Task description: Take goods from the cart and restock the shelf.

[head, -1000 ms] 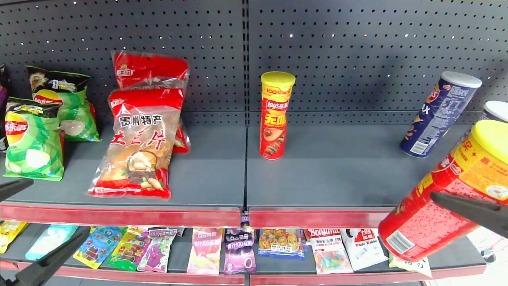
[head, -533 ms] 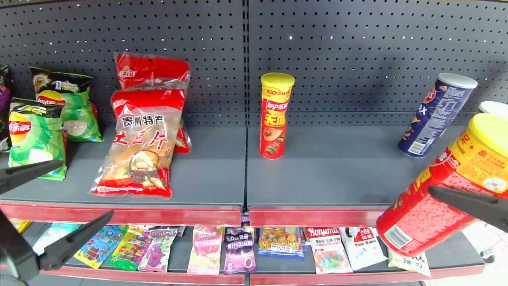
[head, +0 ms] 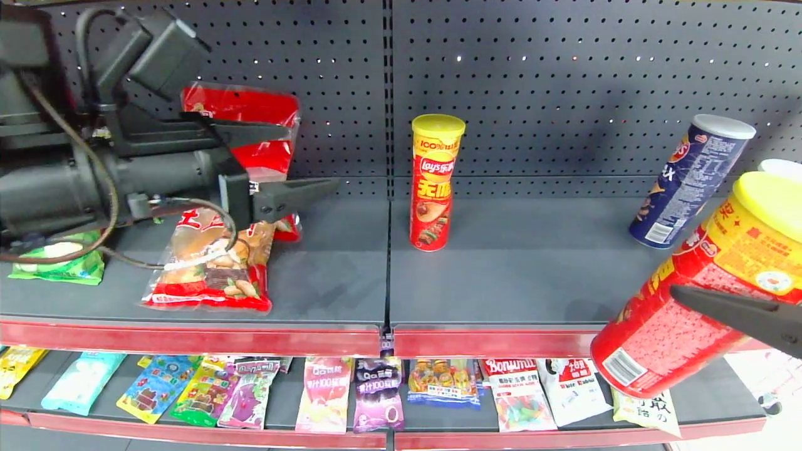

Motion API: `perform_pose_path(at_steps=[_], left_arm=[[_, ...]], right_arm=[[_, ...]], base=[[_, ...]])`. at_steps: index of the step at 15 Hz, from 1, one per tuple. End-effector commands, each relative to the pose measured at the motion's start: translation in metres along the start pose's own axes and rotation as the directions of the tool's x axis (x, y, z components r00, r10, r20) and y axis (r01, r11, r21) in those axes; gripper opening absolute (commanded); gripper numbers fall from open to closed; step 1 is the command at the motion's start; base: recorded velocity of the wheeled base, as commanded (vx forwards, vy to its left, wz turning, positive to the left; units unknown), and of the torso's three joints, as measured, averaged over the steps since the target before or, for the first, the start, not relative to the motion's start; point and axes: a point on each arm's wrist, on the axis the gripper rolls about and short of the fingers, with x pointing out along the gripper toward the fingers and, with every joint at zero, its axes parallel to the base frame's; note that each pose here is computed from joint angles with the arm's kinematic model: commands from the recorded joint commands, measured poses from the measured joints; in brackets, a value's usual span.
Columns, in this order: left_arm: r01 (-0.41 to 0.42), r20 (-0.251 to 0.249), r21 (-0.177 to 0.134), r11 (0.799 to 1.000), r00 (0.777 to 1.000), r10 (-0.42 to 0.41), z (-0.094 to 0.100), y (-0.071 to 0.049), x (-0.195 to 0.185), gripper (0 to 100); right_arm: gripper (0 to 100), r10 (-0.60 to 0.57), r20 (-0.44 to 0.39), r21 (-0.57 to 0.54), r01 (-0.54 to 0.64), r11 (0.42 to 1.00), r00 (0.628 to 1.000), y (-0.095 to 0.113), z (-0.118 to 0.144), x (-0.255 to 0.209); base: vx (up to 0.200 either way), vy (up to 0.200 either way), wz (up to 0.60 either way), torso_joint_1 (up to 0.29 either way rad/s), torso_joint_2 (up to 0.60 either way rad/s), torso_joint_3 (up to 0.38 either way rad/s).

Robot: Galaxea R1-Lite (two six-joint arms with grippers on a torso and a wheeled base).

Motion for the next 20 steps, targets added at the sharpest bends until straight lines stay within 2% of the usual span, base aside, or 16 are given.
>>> perform_pose_path(at_steps=[1,4,8,11,15,20], left_arm=[[0.103,-0.022,-0.036,0.994,0.994,-0.104,-0.016,0.018,0.054,100],[0.195,-0.003,-0.045,0.980,0.981,-0.195,-0.025,0.029,0.083,100],[0.198,0.023,-0.027,0.980,0.980,-0.198,-0.027,0.045,0.114,100],[0.227,0.026,-0.021,0.974,0.974,-0.227,-0.038,0.052,0.136,100],[0.258,0.053,-0.007,0.966,0.965,-0.257,-0.039,0.058,0.150,100],[0.258,0.062,-0.001,0.966,0.964,-0.258,-0.046,0.065,0.168,100]], right_arm=[[0,0.000,0.005,-0.002,0.000,1.000,1.000,-0.001,0.002,0.001],[0,-0.001,0.007,-0.002,0.001,1.000,1.000,-0.001,0.003,0.001],[0,-0.002,0.008,-0.003,0.002,1.000,1.000,-0.001,0.003,0.000],[0,-0.007,0.009,-0.003,0.007,1.000,1.000,-0.001,0.004,0.000],[0,-0.008,0.011,-0.004,0.008,1.000,1.000,-0.001,0.005,0.000],[0,-0.009,0.010,-0.005,0.009,1.000,1.000,-0.001,0.004,0.000]], base=[[0.000,0.000,0.00,0.000,0.00,0.000],[0.000,0.000,0.00,0.000,0.00,0.000],[0.000,0.000,0.00,0.000,0.00,0.000],[0.000,0.000,0.00,0.000,0.00,0.000],[0.000,0.000,0.00,0.000,0.00,0.000],[0.000,0.000,0.00,0.000,0.00,0.000]])
